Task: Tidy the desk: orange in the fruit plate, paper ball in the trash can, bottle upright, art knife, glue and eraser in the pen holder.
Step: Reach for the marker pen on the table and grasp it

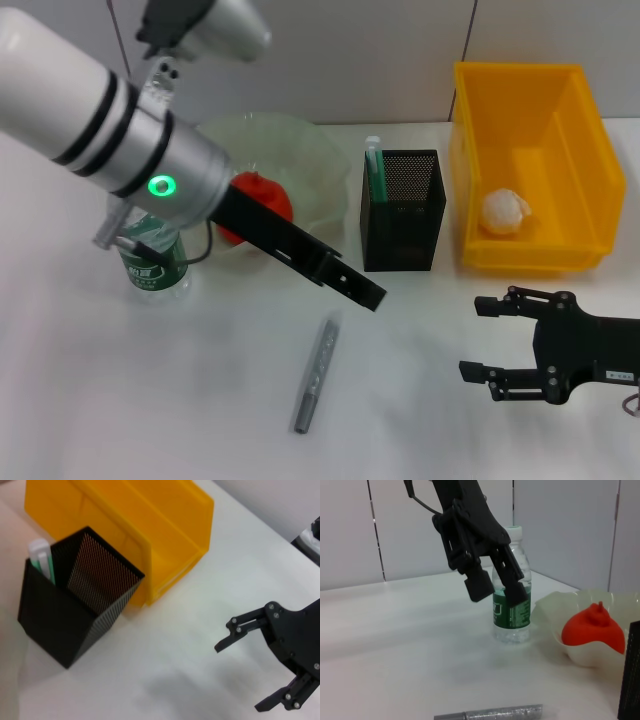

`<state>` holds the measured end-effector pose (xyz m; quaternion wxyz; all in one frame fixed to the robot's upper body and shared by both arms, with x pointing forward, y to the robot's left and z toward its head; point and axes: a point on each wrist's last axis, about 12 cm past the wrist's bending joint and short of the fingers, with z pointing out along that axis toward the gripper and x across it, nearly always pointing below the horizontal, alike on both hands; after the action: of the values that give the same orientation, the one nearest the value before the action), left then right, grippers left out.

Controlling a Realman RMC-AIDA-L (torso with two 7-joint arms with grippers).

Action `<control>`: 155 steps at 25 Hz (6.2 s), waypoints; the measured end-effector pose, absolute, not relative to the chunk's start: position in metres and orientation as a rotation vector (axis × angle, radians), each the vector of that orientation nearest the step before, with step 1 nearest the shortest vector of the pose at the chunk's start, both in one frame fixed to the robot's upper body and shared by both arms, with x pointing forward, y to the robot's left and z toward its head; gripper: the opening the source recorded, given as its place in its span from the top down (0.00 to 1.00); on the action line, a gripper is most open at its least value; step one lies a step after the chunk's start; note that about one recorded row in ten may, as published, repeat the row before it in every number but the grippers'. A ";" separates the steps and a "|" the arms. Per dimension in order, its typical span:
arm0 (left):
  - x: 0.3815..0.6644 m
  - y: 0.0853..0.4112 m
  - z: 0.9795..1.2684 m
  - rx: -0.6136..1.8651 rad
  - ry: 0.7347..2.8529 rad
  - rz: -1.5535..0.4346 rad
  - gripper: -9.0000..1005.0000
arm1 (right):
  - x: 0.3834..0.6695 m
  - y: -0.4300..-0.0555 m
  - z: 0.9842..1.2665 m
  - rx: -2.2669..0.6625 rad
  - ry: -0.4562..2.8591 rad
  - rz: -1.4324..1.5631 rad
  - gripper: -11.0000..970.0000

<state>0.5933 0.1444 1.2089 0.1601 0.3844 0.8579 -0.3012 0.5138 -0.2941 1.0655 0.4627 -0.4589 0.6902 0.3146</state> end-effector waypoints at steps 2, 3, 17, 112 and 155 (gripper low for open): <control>0.593 0.138 1.207 1.085 2.495 -0.851 0.22 | 0.513 -0.295 1.065 -1.127 1.699 0.770 0.16; 0.593 0.138 1.207 1.085 2.495 -0.851 0.22 | 0.513 -0.296 1.065 -1.126 1.698 0.768 0.16; 0.600 0.123 1.185 1.051 2.587 -0.809 0.22 | 0.514 -0.297 1.067 -1.136 1.680 0.753 0.16; 0.588 0.084 1.136 1.479 2.565 -0.296 0.22 | 0.518 -0.287 1.065 -1.163 1.630 0.712 0.16; 0.583 0.079 1.131 1.513 2.558 -0.301 0.23 | 0.520 -0.286 1.067 -1.144 1.605 0.690 0.16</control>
<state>0.5826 0.0788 1.1310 0.0774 0.5049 0.8538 -0.1004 0.5200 -0.2859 1.0667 0.5027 -0.4736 0.6644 0.2857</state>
